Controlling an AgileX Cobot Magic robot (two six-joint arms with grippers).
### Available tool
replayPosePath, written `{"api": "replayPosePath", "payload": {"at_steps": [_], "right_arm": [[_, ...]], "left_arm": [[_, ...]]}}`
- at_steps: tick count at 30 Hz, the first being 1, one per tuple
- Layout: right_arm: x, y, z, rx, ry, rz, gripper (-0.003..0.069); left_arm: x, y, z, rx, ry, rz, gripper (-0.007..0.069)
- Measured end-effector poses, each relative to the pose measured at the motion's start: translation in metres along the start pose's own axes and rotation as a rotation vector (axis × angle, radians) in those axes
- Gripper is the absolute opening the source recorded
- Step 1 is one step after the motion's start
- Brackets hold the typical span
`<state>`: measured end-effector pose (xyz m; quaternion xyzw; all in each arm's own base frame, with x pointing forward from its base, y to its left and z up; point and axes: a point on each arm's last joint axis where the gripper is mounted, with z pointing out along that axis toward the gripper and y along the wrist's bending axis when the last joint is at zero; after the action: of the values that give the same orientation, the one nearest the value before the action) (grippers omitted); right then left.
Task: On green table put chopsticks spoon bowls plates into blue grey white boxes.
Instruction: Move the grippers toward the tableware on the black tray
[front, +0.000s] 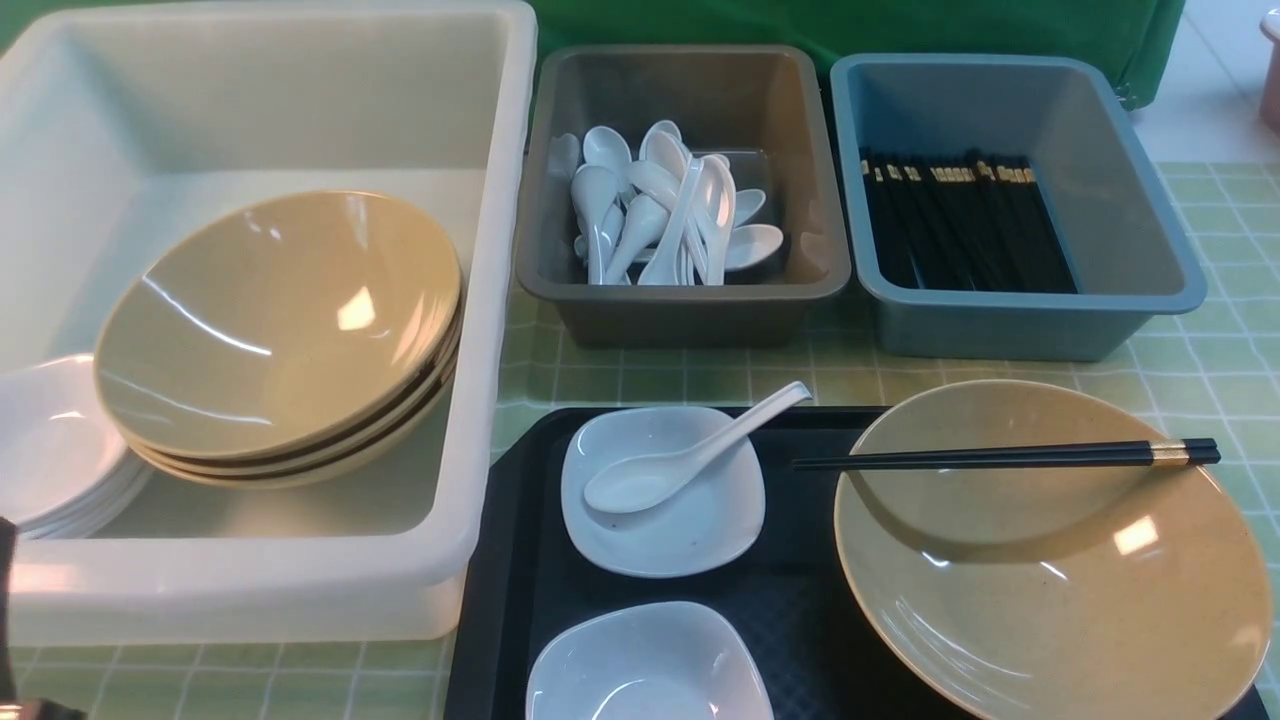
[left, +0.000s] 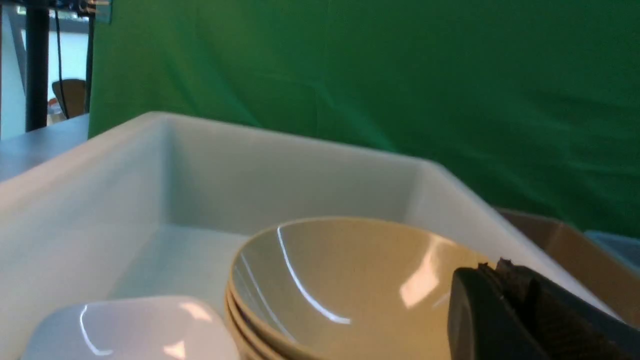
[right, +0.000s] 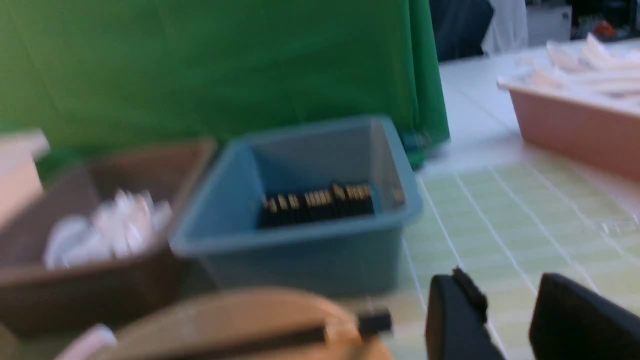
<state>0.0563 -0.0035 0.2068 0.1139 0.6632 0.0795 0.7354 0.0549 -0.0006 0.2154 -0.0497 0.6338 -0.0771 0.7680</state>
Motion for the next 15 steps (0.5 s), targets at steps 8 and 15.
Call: {"api": "replayPosePath", "payload": {"at_steps": [8,15], "right_arm": [[-0.036,0.010,-0.004,-0.051,-0.151,0.069,0.0236],[-0.132,0.037,-0.002,-0.042,-0.153,0.020,0.0236]], "left_arm": [[-0.044,-0.003,-0.004,0.036,-0.280,-0.243,-0.0001],[-0.147,-0.028,0.012,0.050,-0.136,-0.087,-0.0001]]}}
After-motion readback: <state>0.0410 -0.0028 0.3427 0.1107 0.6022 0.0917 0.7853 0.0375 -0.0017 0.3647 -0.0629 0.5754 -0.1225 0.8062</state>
